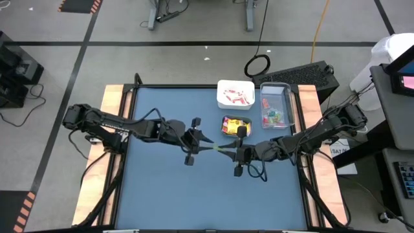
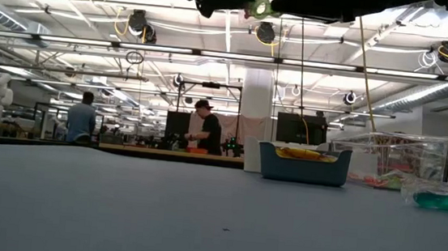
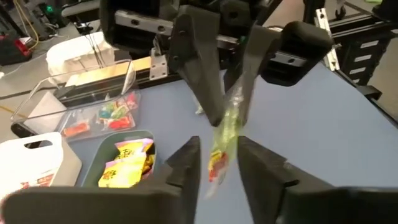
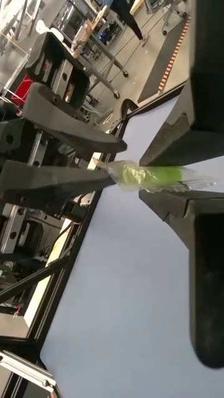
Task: Sort candy
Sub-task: Put the top left green candy into the transparent bin
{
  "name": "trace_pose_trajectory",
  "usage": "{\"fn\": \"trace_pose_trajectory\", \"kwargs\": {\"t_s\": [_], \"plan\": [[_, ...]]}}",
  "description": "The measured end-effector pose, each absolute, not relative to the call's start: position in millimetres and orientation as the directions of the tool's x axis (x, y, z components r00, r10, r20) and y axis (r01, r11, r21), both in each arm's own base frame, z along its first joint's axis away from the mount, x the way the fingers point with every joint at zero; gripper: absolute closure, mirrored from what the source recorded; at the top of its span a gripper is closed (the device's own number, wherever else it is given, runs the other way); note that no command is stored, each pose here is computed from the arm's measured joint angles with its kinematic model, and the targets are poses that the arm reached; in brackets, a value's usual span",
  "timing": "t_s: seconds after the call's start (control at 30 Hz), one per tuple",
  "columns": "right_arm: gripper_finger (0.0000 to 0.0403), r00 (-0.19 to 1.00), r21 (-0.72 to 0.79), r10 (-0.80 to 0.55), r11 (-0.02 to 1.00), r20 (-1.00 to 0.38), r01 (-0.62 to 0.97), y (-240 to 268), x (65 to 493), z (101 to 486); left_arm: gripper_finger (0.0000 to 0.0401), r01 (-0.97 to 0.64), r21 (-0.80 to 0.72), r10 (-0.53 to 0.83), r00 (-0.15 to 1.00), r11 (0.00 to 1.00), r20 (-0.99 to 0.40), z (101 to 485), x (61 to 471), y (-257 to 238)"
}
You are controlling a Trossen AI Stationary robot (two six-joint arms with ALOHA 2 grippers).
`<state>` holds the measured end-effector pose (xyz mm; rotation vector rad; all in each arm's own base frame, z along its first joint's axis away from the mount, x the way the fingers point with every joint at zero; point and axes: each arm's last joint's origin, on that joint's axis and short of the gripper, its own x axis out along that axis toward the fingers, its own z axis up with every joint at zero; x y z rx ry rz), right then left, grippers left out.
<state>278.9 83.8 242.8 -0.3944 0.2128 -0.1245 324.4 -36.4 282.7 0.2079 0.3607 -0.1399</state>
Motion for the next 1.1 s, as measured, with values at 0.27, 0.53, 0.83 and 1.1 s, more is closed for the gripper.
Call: {"fn": "trace_pose_trajectory", "kwargs": {"t_s": [0.27, 0.53, 0.83, 1.1], "plan": [[0.0349, 0.954, -0.356, -0.219, 0.925, -0.206, 0.136, 83.0, 277.5, 239.6, 0.0188, 0.209, 0.175, -0.137, 0.926, 0.962, -0.352, 290.6, 315.9, -49.7], [0.0349, 0.907, -0.341, -0.38, 0.889, -0.179, 0.305, 83.1, 261.7, 252.4, 0.0155, 0.223, 0.033, -0.188, 0.884, 0.974, -0.427, 296.7, 294.3, -65.4], [0.0349, 0.826, -0.286, -0.55, 0.817, -0.124, 0.501, 59.4, 214.4, 293.6, 0.0154, 0.193, 0.064, -0.133, 0.846, 0.979, -0.517, 279.1, 285.8, -81.8], [0.0349, 0.614, -0.137, -0.772, 0.634, -0.162, 0.761, 16.7, 163.4, 303.0, 0.0154, 0.167, 0.082, -0.1, 0.846, 0.982, -0.523, 261.0, 283.6, -76.7]]}}
